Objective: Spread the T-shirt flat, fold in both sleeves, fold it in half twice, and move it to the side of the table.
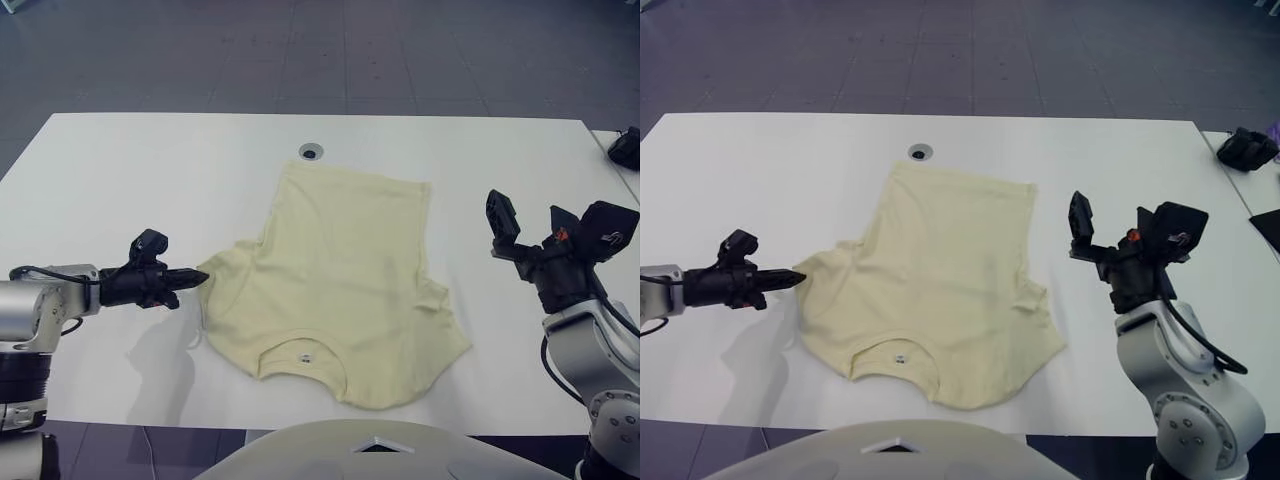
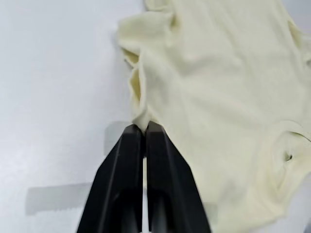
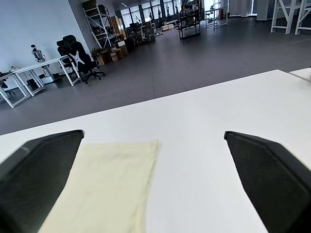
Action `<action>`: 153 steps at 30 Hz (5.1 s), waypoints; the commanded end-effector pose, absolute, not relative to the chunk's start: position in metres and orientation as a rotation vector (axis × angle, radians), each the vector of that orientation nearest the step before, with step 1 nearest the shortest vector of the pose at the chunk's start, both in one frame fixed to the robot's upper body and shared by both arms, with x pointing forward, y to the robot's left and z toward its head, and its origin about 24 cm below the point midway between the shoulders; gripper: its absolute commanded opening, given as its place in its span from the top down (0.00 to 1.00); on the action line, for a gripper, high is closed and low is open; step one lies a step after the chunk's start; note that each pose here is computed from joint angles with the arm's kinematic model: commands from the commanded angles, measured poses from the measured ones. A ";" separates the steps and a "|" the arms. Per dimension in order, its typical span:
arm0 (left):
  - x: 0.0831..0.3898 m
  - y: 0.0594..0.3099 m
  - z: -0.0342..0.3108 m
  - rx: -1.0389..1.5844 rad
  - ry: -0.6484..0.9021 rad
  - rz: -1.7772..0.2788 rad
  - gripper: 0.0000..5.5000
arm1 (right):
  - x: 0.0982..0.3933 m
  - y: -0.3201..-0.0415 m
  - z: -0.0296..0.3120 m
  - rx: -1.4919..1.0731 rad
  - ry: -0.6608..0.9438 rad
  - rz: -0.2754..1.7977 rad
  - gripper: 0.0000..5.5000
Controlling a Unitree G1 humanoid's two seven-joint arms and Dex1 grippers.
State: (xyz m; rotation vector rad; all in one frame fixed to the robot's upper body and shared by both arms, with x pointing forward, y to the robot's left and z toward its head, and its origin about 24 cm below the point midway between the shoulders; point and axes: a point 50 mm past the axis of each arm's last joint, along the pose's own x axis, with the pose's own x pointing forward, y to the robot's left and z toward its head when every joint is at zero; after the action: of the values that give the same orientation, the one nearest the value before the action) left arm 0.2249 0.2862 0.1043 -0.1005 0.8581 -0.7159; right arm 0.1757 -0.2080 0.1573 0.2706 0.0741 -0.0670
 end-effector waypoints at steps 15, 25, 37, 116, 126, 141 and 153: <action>0.235 0.208 0.110 0.006 0.834 -1.065 1.00 | 0.182 -0.197 0.156 0.292 0.058 -0.047 0.02; 0.217 0.183 0.096 0.008 0.881 -1.142 0.83 | 0.184 -0.199 0.155 0.284 0.080 -0.033 0.02; 0.238 0.208 0.119 -0.126 0.643 -0.771 0.46 | 0.146 -0.212 0.126 0.221 0.366 -0.073 0.02; 0.253 0.208 0.129 -0.108 0.471 -0.402 0.02 | 0.161 -0.131 0.100 0.408 0.673 0.377 0.94; 0.248 0.212 0.125 -0.016 0.513 -0.432 0.02 | 0.180 -0.158 0.138 0.414 0.481 0.346 0.65; 0.259 0.200 0.100 0.305 0.543 -0.614 0.02 | 0.155 -0.178 0.097 -0.434 0.569 0.628 0.22; 0.271 0.187 0.084 0.320 0.571 -0.644 0.02 | 0.155 -0.196 0.096 -0.486 0.575 0.584 0.02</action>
State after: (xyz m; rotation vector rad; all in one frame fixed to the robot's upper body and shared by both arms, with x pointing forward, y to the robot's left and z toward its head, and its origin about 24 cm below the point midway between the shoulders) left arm 0.2666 0.1894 0.0862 0.3113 0.5677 -0.6497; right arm 0.1559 -0.1911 0.0960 -0.4788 0.5642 0.6002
